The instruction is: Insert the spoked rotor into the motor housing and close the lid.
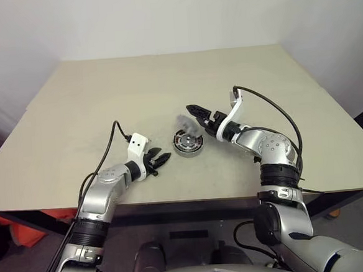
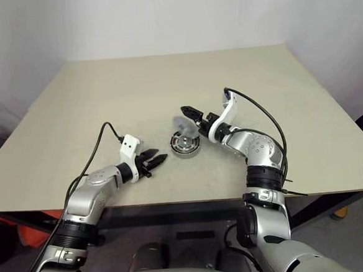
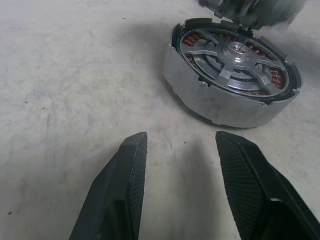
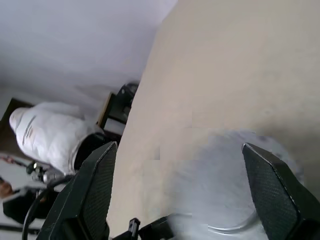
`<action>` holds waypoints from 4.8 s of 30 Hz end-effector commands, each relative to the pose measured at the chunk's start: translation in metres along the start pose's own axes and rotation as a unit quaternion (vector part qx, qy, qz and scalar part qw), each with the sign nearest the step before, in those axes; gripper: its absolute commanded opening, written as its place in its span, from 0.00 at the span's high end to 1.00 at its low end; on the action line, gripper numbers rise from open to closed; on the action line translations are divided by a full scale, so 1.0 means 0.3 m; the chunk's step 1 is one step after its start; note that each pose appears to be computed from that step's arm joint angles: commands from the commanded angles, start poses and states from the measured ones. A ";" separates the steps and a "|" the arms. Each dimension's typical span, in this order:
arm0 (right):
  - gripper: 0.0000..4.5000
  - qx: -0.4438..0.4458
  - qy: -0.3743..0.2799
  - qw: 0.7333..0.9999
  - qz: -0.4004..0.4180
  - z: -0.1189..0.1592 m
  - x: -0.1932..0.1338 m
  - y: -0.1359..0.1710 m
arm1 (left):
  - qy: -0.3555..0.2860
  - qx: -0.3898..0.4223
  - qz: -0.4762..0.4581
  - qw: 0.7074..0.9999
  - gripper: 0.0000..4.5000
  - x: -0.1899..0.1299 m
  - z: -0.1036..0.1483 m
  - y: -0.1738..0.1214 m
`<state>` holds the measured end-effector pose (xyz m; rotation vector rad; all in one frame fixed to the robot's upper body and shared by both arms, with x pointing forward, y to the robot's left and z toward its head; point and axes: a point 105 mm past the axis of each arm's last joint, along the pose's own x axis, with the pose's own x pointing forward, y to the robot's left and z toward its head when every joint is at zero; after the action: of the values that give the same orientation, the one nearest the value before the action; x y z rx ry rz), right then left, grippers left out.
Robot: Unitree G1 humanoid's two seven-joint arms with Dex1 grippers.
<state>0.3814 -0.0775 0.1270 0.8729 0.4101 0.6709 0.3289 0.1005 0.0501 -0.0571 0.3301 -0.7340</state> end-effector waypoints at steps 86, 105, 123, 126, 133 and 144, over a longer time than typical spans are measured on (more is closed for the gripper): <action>0.32 -0.504 0.125 0.850 0.087 -0.114 0.015 -0.037 | -0.046 0.045 0.008 0.998 0.49 -0.075 0.099 0.017; 0.32 -0.524 0.153 0.835 0.077 -0.156 0.008 -0.089 | -0.044 0.045 0.015 0.998 0.49 -0.079 0.099 0.023; 0.32 -0.520 0.198 0.830 0.043 -0.210 -0.023 -0.197 | -0.065 0.022 0.011 0.998 0.49 -0.069 0.132 0.011; 0.32 -0.520 0.199 0.829 0.042 -0.211 -0.022 -0.197 | -0.088 -0.024 0.017 0.996 0.49 -0.045 0.172 0.018; 0.32 -0.524 0.194 0.828 0.045 -0.210 -0.013 -0.182 | -0.108 -0.145 -0.015 0.983 0.86 0.036 0.221 -0.002; 0.32 -0.530 0.183 0.827 0.043 -0.201 -0.011 -0.168 | -0.028 -0.206 -0.043 0.977 0.99 0.112 0.124 -0.031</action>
<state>0.3664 -0.0650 0.0663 -0.2844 0.1981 1.0040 0.3553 0.0730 0.0702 -0.4911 0.4369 -0.7148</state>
